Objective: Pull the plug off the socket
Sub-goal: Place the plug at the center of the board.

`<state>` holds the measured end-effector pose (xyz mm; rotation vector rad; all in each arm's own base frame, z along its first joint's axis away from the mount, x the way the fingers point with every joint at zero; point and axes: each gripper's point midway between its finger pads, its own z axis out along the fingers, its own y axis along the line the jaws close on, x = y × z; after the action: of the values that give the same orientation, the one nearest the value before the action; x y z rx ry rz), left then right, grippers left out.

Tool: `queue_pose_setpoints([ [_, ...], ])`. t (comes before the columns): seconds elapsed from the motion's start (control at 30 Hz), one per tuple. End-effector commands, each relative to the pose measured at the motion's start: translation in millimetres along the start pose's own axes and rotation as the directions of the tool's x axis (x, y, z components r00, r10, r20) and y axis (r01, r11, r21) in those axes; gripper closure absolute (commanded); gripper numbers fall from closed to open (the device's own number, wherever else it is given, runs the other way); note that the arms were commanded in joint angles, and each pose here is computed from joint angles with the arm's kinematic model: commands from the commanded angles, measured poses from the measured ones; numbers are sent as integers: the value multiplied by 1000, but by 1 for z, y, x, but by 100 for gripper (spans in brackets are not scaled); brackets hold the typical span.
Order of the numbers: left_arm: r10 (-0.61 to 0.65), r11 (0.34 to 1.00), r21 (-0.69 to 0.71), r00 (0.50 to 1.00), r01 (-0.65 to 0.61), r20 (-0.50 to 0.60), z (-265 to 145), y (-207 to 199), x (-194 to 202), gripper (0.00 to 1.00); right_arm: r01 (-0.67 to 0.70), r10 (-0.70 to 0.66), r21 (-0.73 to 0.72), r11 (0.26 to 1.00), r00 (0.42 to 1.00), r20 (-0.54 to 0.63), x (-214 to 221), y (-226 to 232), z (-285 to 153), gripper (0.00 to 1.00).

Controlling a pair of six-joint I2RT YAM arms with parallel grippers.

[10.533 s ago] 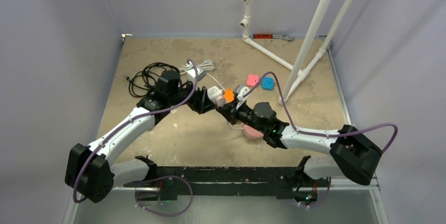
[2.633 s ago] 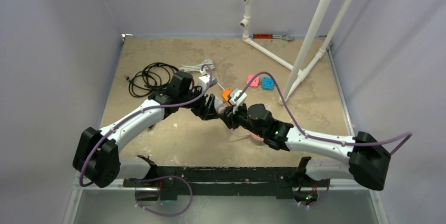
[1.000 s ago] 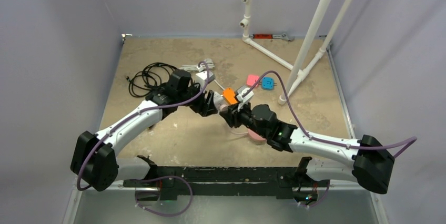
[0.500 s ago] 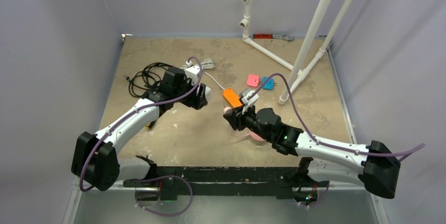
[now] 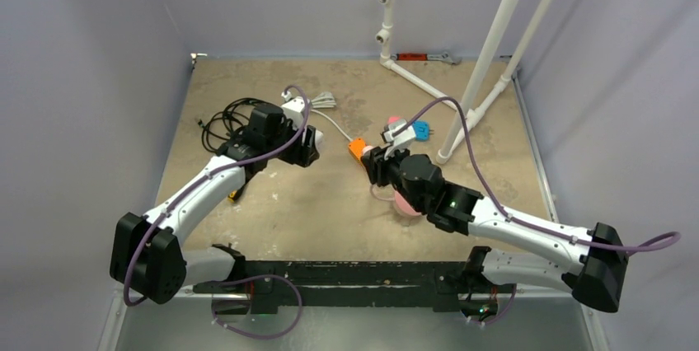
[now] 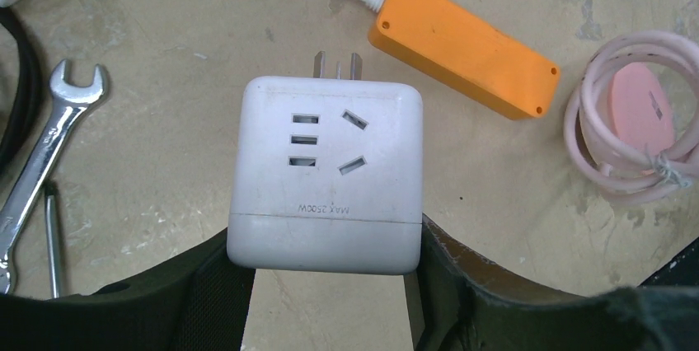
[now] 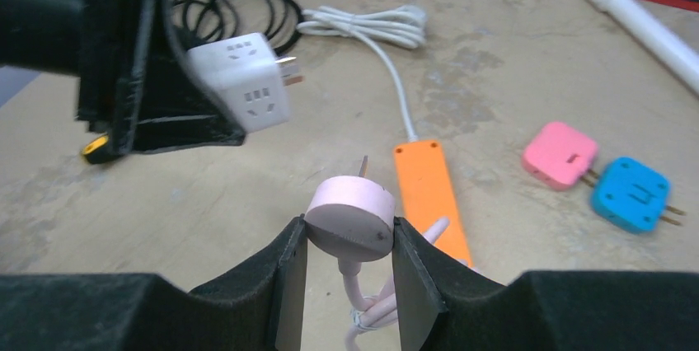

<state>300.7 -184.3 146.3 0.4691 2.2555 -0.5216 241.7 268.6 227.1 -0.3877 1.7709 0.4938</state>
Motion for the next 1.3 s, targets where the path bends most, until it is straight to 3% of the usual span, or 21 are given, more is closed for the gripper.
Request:
queue_pose_setpoints([
  [0.0, -30, 999, -39, 996, 33, 90, -10, 10, -21, 100, 2, -12, 188, 982, 998, 54, -39, -36, 9, 100],
  [0.37, -13, 1000, -5, 996, 14, 88, -16, 4, -18, 100, 39, -44, 383, 923, 999, 4, -55, -104, 76, 100],
  [0.7, -32, 998, -45, 998, 35, 63, -20, 10, -3, 100, 3, 44, 385, 923, 993, -112, -3, -135, 132, 98],
  [1.0, -44, 996, -76, 996, 50, 80, -25, 15, -2, 100, -37, 79, 327, 944, 990, -116, 6, -127, 128, 36],
  [1.1, -50, 994, -94, 995, 58, 92, -26, 18, -4, 100, -46, 80, 303, 952, 992, -100, -1, -123, 122, 26],
  [1.27, -80, 983, -155, 990, 97, 113, -29, 28, -3, 100, -77, 93, 238, 968, 994, -54, -19, -111, 102, 22],
])
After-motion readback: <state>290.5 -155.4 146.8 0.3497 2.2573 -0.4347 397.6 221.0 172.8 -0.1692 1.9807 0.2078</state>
